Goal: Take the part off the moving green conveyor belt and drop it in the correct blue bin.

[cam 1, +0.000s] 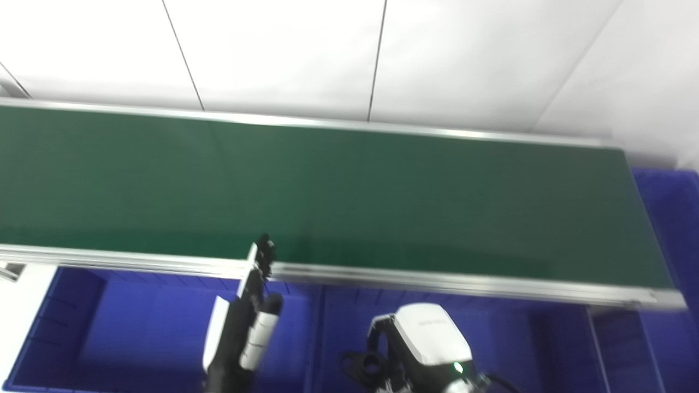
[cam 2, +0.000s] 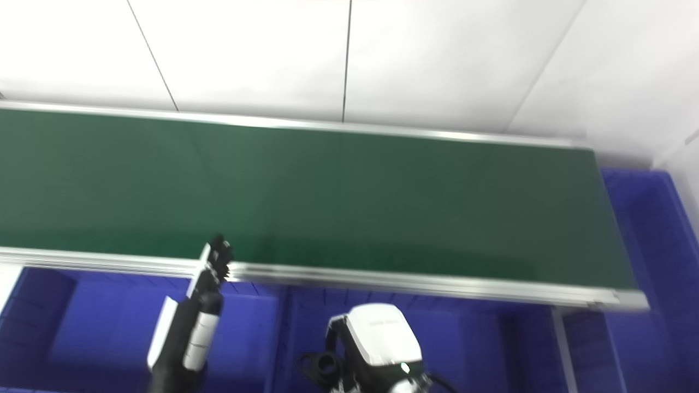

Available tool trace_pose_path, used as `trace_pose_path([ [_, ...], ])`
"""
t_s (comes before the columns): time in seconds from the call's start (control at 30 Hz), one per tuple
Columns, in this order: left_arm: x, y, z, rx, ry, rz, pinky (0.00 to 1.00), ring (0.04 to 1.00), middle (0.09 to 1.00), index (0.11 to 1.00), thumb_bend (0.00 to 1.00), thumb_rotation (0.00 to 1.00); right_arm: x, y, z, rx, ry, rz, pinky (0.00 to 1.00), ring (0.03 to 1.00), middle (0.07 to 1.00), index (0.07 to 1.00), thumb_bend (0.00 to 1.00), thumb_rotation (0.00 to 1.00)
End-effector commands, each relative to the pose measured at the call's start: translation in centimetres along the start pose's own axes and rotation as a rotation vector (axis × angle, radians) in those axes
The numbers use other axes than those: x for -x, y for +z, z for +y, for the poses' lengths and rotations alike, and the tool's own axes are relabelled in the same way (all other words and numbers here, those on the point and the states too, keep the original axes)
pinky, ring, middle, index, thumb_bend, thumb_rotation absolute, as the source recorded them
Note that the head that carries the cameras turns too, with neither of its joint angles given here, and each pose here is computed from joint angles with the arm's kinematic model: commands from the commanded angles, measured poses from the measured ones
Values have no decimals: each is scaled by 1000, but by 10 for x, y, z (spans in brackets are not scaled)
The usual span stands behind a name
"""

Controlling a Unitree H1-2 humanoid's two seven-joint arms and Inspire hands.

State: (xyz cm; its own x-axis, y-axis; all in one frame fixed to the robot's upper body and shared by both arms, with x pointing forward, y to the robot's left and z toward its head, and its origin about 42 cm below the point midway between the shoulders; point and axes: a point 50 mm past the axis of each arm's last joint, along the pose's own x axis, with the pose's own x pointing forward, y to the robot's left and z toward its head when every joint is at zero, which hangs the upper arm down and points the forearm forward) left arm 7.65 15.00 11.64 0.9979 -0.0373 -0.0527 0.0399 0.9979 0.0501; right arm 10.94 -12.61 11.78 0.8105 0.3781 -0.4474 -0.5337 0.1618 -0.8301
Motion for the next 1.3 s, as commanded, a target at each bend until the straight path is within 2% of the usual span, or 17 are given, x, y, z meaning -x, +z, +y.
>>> trace_pose_path([
  [0.0,1,9,1,0,7,-22,986,978,994,1000,644,1000,-3,14,-3,6,-16,-59,111,176,287,488,520,127],
  [0.13,-1,10,0,22,14,-21,993,976,989,1000,623,1000,-9,13,13,31,14,-75,101,160,260,484,519,123],
  [0.27,-1,9,0,19,12,-17,1000,981,990,1000,629,1000,-17,6,26,67,-16,-59,84,138,226,482,518,118],
  [0.53,0,10,1,9,11,-13,990,983,988,1000,657,1000,-22,2,33,79,-54,-70,74,127,221,484,518,122],
  [0.67,0,8,1,5,11,-10,985,983,987,1000,663,1000,-23,2,33,91,-37,-74,102,164,281,489,520,132],
  [0.7,0,8,2,4,10,-11,989,984,987,1000,663,1000,-23,2,33,104,-26,-69,179,282,407,492,521,144],
  [0.73,0,8,2,5,9,-11,991,984,987,1000,662,1000,-23,2,33,117,-15,-63,280,408,530,537,584,197],
  [0.77,0,8,2,6,10,-11,992,984,987,1000,661,1000,-22,2,33,131,-8,-59,325,460,578,600,677,263],
  [0.8,0,7,2,7,10,-10,990,983,986,1000,655,1000,-22,2,33,142,-5,-56,405,543,650,692,810,403],
  [0.83,0,7,2,6,10,-10,990,983,986,1000,653,1000,-22,2,33,163,3,-56,441,579,679,732,870,474],
  [0.87,0,7,2,4,10,-11,986,981,984,1000,649,1000,-21,3,33,178,7,-56,501,641,733,793,931,616],
  [0.93,0,6,2,1,10,-12,982,979,985,1000,644,1000,-20,3,33,183,12,-57,601,749,844,859,983,729],
  [1.0,0,6,2,-3,9,-11,980,975,984,1000,638,1000,-18,3,33,163,5,-56,692,821,928,904,998,783],
  [1.03,0,6,2,-2,8,-9,981,975,984,1000,638,1000,-17,3,32,155,6,-53,719,833,941,915,1000,797],
  [1.13,1,6,2,2,6,-9,982,976,987,1000,633,1000,-14,2,27,130,8,-55,701,837,934,921,1000,847],
  [1.2,2,6,2,7,7,-9,985,979,987,1000,634,1000,-10,2,20,39,3,-57,640,826,919,912,1000,864],
  [1.27,2,6,2,14,7,-9,990,981,988,1000,632,999,-2,4,6,-121,21,-42,603,820,917,921,1000,886],
])
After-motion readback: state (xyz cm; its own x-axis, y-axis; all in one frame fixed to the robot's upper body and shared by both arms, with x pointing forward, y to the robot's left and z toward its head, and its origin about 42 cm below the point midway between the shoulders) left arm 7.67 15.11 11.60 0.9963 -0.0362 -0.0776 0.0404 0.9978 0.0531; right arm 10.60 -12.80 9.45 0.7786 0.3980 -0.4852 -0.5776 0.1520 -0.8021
